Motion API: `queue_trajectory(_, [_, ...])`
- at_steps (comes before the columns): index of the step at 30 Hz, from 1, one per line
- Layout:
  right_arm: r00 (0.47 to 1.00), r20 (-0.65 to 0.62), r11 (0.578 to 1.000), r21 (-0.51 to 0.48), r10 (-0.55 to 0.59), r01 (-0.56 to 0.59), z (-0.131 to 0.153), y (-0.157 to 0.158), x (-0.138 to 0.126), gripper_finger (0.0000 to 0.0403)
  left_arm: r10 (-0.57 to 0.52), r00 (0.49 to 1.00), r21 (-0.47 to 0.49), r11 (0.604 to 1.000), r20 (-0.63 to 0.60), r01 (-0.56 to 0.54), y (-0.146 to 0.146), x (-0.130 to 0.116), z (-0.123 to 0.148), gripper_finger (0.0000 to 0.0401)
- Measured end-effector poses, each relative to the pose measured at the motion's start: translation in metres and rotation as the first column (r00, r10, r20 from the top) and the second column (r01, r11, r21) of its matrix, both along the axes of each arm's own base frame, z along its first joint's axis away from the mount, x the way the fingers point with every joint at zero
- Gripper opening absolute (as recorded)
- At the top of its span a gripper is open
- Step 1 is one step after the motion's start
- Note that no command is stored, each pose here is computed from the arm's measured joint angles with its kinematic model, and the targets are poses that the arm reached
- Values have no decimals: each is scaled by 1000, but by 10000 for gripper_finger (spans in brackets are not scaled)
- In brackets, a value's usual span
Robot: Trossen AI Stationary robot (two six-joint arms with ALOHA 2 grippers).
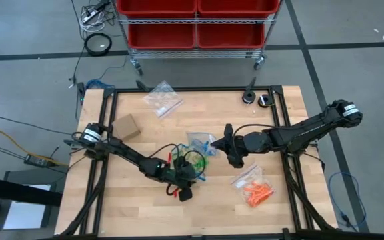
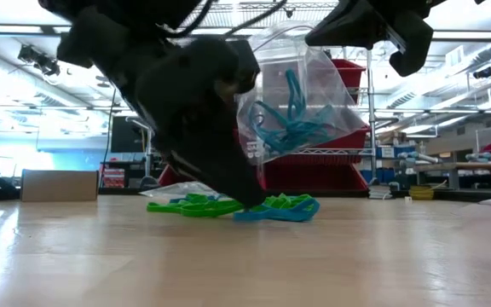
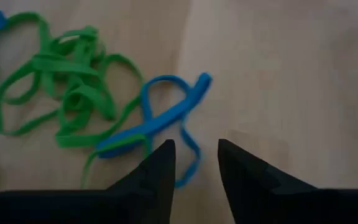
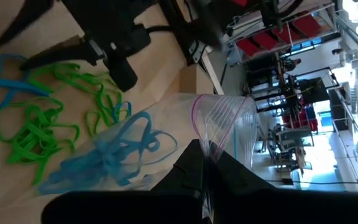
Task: Sort rubber bands
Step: Put the blue rubber band into the transparent zip bag
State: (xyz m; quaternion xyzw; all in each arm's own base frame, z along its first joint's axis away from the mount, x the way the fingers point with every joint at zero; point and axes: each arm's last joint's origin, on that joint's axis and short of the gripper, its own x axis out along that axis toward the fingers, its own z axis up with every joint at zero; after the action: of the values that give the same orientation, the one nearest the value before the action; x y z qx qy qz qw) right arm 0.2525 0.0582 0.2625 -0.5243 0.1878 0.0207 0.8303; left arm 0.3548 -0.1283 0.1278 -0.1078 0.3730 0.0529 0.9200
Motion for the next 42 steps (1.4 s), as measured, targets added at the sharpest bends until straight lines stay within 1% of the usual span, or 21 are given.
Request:
queue_trajectory(5, [1000, -4, 1000, 0, 1, -1, 0, 0, 0, 0, -15, 1000, 23, 1000, -19, 16, 1, 2, -10, 118])
queue_trajectory(8, [1000, -4, 1000, 2, 0, 0, 0, 0, 0, 0, -34, 999, 4, 999, -11, 34, -1, 5, -15, 117])
queue_trajectory(10, [1000, -3, 1000, 8, -1, 1, 0, 0, 0, 0, -27, 1000, 11, 1000, -6, 27, -1, 7, -19, 117])
queue_trajectory(13, [1000, -2, 1000, 10, -2, 2, 0, 0, 0, 0, -19, 999, 32, 999, -32, 20, -1, 6, -27, 113])
queue_trajectory(15, [1000, 0, 1000, 12, -2, 2, 0, 0, 0, 0, -20, 999, 45, 999, -45, 22, -2, 5, -29, 101])
queue_trajectory(17, [1000, 1, 1000, 12, -2, 2, 0, 0, 0, 0, -21, 998, 73, 997, -56, 26, -1, 4, -31, 80])
queue_trajectory(21, [1000, 6, 1000, 14, -2, 2, 0, 0, 0, 0, -43, 997, 103, 993, -66, 49, -1, 4, -32, 18])
queue_trajectory(23, [1000, 6, 1000, 19, -4, 4, 0, 0, 0, 0, -57, 996, 113, 991, -67, 64, -1, 4, -32, 8])
queue_trajectory(25, [1000, 6, 1000, 19, -5, 5, 0, 0, 0, 0, -100, 993, 106, 989, -58, 105, -1, 3, -29, 5])
queue_trajectory(28, [1000, 6, 1000, 19, -3, 3, 0, 0, 0, 0, -189, 982, 92, 978, -12, 189, -5, 4, -16, 3])
queue_trajectory(30, [1000, 6, 1000, 20, -4, 4, 0, 0, 0, 0, -235, 972, 74, 969, -16, 236, -10, 1, -7, 3])
queue_trajectory(31, [1000, 6, 1000, 20, -4, 3, 0, 1, 0, 0, -253, 967, 68, 965, -17, 254, -12, -1, 0, 2])
queue_trajectory(33, [1000, 8, 1000, 24, -5, 5, 0, 1, 0, 0, -280, 959, 77, 958, 41, 277, -17, 0, 22, 2])
queue_trajectory(36, [1000, 10, 1000, 29, -6, 6, 0, 1, 0, 0, -288, 950, 130, 953, 122, 273, -21, -2, 53, 1])
queue_trajectory(38, [1000, 10, 1000, 29, -6, 5, 0, 1, 0, 0, -296, 944, 163, 948, 146, 273, -23, -5, 68, 1])
queue_trajectory(42, [1000, 8, 1000, 28, -6, 5, 0, 1, 0, 0, -302, 920, 244, 939, 250, 242, -26, -12, 104, 1])
